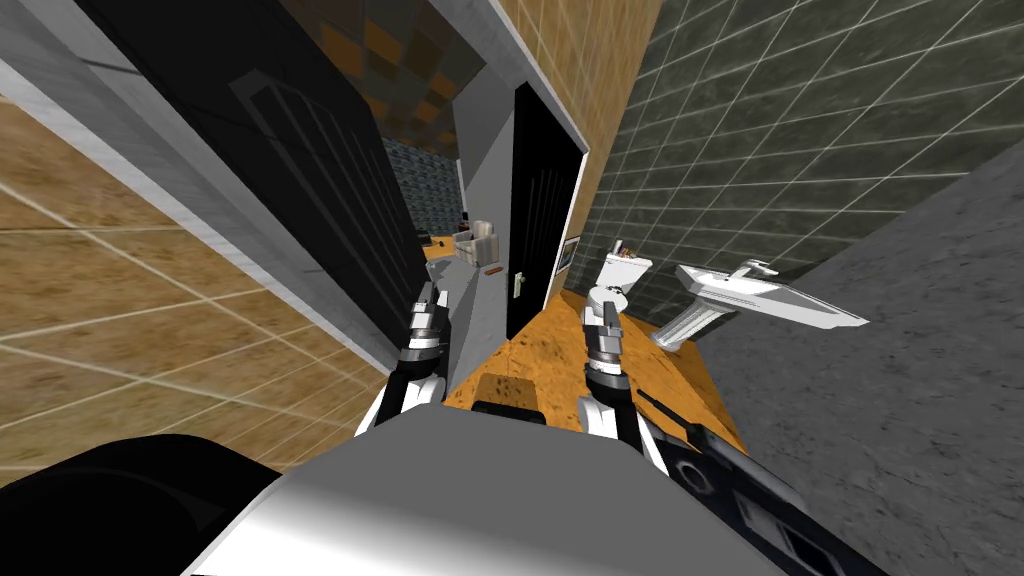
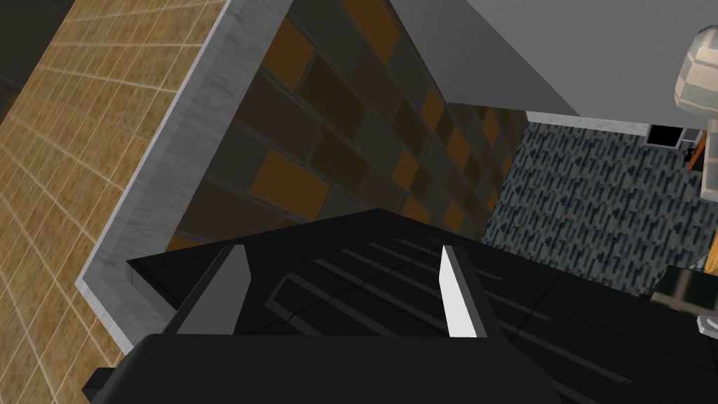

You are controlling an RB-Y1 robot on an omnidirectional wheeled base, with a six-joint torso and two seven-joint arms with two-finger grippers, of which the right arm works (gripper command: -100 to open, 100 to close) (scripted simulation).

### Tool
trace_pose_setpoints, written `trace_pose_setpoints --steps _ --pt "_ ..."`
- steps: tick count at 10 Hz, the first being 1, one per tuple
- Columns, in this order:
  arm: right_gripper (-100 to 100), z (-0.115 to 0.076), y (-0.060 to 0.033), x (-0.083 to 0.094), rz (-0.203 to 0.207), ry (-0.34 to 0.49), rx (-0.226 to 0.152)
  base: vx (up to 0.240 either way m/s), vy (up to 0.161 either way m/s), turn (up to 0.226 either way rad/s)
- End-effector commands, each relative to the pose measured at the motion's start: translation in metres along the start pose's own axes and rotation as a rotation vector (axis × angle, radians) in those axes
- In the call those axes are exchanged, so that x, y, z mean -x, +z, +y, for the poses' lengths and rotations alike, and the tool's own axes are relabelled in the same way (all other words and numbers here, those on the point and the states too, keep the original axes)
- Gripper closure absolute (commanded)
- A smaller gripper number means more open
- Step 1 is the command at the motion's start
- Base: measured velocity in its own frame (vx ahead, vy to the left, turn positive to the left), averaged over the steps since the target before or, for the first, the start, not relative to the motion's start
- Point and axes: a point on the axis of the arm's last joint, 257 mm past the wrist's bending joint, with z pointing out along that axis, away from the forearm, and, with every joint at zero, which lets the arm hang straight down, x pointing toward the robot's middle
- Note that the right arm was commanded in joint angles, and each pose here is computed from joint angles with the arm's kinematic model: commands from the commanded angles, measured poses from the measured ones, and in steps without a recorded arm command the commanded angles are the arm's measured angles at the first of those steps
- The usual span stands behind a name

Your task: Push the door open

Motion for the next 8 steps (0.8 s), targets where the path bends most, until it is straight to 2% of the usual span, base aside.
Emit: trace_pose_setpoints --steps 1,8 --pt "-100 -0.017 -0.0010 -0.011 0.019 0.024 -0.033 0.160 -0.080 0.130" --pt "-100 -0.073 -0.0076 -0.048 0.087 0.098 -0.150 0.111 -0.092 0.132"
